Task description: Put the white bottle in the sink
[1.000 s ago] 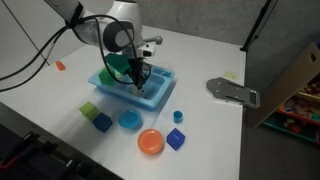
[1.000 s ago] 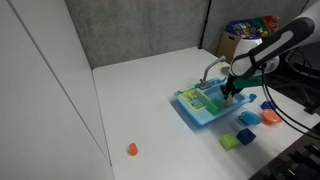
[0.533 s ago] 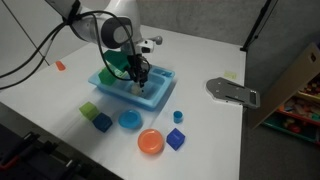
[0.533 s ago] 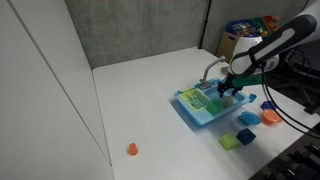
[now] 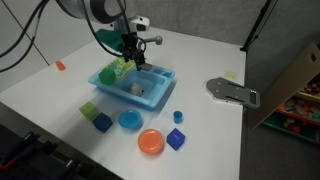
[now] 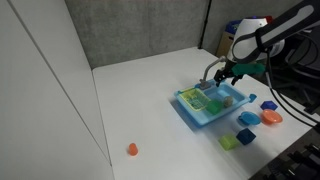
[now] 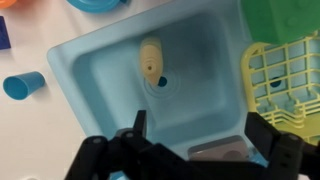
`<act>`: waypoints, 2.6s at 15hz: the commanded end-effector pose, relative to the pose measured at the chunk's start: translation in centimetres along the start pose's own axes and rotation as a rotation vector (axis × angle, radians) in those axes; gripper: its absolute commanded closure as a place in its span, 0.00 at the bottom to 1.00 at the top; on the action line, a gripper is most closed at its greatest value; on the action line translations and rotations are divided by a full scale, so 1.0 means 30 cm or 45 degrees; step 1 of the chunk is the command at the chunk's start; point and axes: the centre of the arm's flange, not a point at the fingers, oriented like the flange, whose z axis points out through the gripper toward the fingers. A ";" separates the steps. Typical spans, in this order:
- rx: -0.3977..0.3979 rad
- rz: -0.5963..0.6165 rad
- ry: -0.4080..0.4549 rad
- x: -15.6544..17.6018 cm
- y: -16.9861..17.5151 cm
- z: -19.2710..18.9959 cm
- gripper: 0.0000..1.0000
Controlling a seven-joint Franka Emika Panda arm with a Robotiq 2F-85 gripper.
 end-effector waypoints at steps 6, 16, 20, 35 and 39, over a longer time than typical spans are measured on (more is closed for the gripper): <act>0.020 -0.095 -0.098 -0.082 -0.012 -0.340 0.00; -0.008 -0.196 -0.130 -0.297 0.050 -0.664 0.00; -0.003 -0.218 -0.105 -0.398 0.105 -0.786 0.00; -0.041 -0.230 -0.004 -0.516 0.147 -1.265 0.00; -0.014 -0.234 0.000 -0.533 0.139 -1.233 0.00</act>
